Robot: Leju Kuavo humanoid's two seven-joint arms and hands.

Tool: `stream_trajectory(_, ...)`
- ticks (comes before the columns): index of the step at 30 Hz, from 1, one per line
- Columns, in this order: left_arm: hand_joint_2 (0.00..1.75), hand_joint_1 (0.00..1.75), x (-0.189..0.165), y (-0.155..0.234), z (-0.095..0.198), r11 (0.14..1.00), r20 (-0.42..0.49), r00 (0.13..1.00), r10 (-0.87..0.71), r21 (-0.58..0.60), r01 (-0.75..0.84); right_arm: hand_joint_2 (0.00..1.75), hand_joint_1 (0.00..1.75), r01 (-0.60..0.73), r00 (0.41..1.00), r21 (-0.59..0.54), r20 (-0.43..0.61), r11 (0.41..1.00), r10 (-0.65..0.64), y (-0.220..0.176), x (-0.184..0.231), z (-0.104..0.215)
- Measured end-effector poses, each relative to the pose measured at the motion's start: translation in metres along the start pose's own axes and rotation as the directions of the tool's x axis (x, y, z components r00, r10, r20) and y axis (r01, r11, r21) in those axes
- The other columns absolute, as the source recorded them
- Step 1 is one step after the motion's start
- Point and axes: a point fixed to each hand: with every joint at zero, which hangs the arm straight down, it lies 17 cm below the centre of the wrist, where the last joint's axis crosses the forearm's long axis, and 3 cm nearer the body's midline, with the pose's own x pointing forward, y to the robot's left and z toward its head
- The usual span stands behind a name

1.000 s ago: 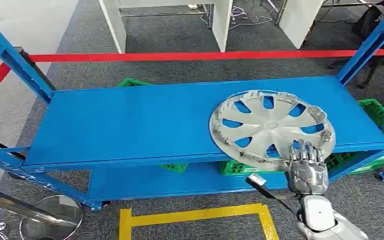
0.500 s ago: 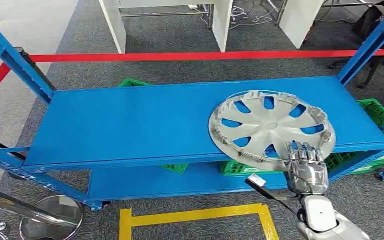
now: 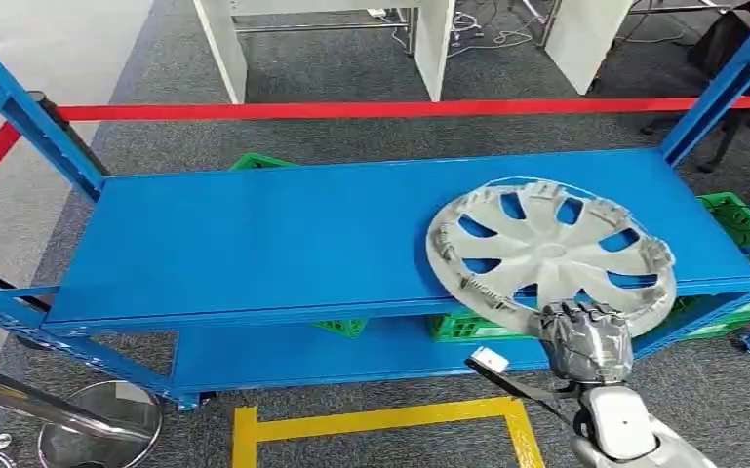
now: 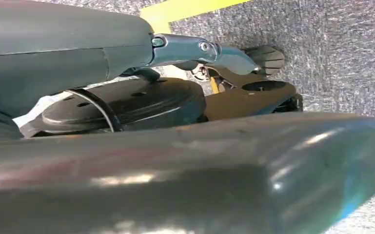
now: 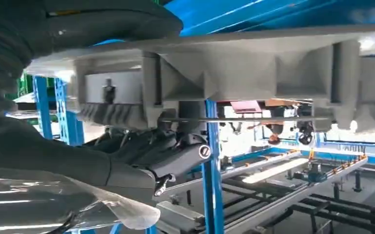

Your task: Take the parts from the cabinet and place them on the table.

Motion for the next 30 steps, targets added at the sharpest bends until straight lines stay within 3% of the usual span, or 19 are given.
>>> stream_trajectory(5, 0.0, 0.0, 0.003, 0.001, 0.0, 1.0, 0.014, 1.0, 0.013, 0.008, -0.013, 1.75, 1.75, 0.019, 0.998, -0.095, -0.056, 0.995, -0.024, -0.037, -0.009, -0.013)
stream_trajectory(11, 0.0, 0.0, 0.005, -0.001, -0.001, 1.0, 0.024, 1.0, 0.015, 0.01, -0.015, 1.75, 1.75, 0.024, 1.0, -0.231, 0.009, 0.973, -0.022, -0.092, -0.012, -0.026)
stream_trajectory(13, 0.0, 0.0, 0.006, -0.001, -0.001, 1.0, 0.025, 1.0, 0.015, 0.01, -0.015, 1.75, 1.75, 0.024, 0.998, -0.253, 0.069, 0.967, -0.007, -0.103, -0.005, -0.025)
stream_trajectory(16, 0.0, 0.0, 0.006, -0.002, -0.001, 1.0, 0.025, 1.0, 0.019, 0.011, -0.019, 1.75, 1.75, 0.044, 0.956, -0.321, 0.288, 0.946, 0.053, -0.135, 0.033, -0.015)
stream_trajectory(18, 0.0, 0.0, 0.007, -0.002, -0.001, 1.0, 0.026, 0.999, 0.022, 0.012, -0.022, 1.75, 1.75, 0.044, 0.939, -0.377, 0.333, 0.925, 0.091, -0.159, 0.04, -0.013)
stream_trajectory(25, 0.0, 0.0, 0.008, -0.004, -0.002, 1.0, 0.029, 0.999, 0.023, 0.01, -0.023, 1.75, 1.75, 0.016, 0.98, -0.446, 0.186, 0.895, 0.075, -0.192, 0.008, -0.016)
stream_trajectory(30, 0.0, 0.0, 0.008, -0.004, -0.002, 1.0, 0.029, 0.999, 0.023, 0.01, -0.023, 1.75, 1.75, 0.011, 0.972, -0.469, 0.212, 0.883, 0.101, -0.204, 0.015, -0.012)
